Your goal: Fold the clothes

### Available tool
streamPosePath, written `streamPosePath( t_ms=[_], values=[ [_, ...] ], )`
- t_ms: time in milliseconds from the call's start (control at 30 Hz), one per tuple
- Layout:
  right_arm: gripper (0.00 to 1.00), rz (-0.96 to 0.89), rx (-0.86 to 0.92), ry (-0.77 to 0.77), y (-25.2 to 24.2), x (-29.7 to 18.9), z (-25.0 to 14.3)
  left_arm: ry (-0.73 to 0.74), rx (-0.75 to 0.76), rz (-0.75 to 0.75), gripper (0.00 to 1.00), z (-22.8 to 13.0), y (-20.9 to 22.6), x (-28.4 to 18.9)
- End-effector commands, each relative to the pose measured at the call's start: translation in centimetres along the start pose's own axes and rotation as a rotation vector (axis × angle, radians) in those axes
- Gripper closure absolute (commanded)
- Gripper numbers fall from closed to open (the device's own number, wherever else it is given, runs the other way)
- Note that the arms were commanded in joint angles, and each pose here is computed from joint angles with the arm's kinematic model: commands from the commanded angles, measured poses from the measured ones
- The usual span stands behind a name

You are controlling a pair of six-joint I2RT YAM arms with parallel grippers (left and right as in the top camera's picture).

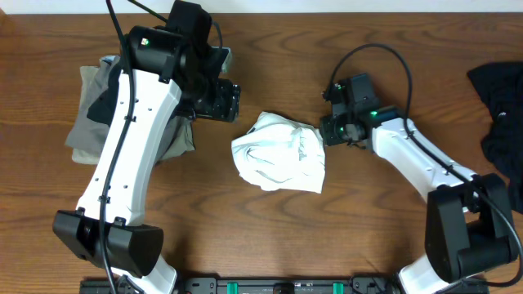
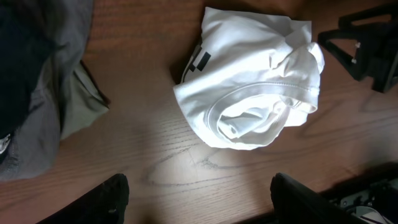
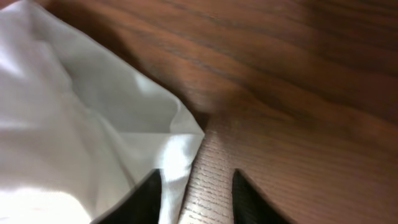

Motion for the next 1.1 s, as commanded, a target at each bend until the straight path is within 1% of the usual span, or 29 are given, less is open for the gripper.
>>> streamPosePath(
  t_ms=[0,67,133,200,233,300,400,500,567,600,633,667,700,767,867,933,1067],
  values=[
    [0.5,0.398,-0.102,-0.011,5.6,-3.2,0.5,-0.017,0.009,0.004,0.25,-0.3,-0.1,-1.0],
    [0.48,0.493,-0.112,-0.037,7.0,-5.3,0.8,-0.014,0.008,0.004,0.25,-0.4,-0.1,-1.0],
    [0.47,0.524,-0.128,-0.06,7.8,-6.8,1.0,-0.015,0.008,0.004,0.25,-0.4,-0.1,-1.0],
    [0.44,0.528,-0.126,-0.064,8.3,-7.7,0.9,-0.015,0.009,0.011,0.25,-0.4,0.0,-1.0],
    [0.45,0.532,-0.13,-0.057,8.7,-7.8,0.6,-0.014,0.009,0.02,0.25,-0.4,0.1,-1.0],
    [0.46,0.531,-0.104,-0.021,9.2,-7.6,-0.1,-0.014,0.012,0.026,0.24,-0.4,0.2,-1.0],
    [0.5,0.466,-0.047,0.048,9.1,-6.2,-1.3,-0.014,0.012,0.026,0.24,-0.4,0.2,-1.0],
    [0.5,0.44,-0.057,0.093,9.8,-4.7,-2.4,-0.014,0.012,0.026,0.25,-0.4,0.2,-1.0],
    [0.52,0.386,-0.033,0.115,9.7,-3.5,-2.8,-0.014,0.012,0.026,0.25,-0.4,0.2,-1.0],
    [0.54,0.355,-0.014,0.124,9.4,-2.9,-3.0,-0.014,0.012,0.026,0.25,-0.4,0.2,-1.0],
    [0.6,0.337,-0.005,0.126,9.4,-2.4,-3.0,-0.014,0.012,0.026,0.25,-0.4,0.2,-1.0],
    [0.69,0.336,-0.013,0.117,9.5,-2.1,-2.9,-0.014,0.012,0.026,0.25,-0.4,0.2,-1.0],
    [0.87,0.321,-0.015,0.103,9.3,-1.9,-2.6,-0.014,0.012,0.026,0.25,-0.4,0.2,-1.0],
    [0.99,0.248,-0.01,0.053,7.8,-1.7,-1.5,-0.013,0.012,0.025,0.25,-0.4,0.2,-1.0],
    [0.99,0.074,0.035,-0.019,3.6,-1.5,0.2,-0.014,0.012,0.025,0.24,-0.4,0.2,-1.0],
    [0.99,-0.007,0.075,-0.04,0.9,-1.7,0.8,-0.014,0.012,0.025,0.24,-0.4,0.2,-1.0],
    [0.99,-0.049,0.124,-0.067,-2.2,-1.9,1.7,-0.015,0.012,0.025,0.24,-0.4,0.2,-1.0]
  ],
)
Point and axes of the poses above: each gripper's point midway between its finger pads, its own x axis out along the fingers, its own y axis along the line the jaws close on, z = x × y, the point moved 1 cm from there along -x, back along the fingers, and after that the axes turned 6 degrees about x, right-handed, at the moved point
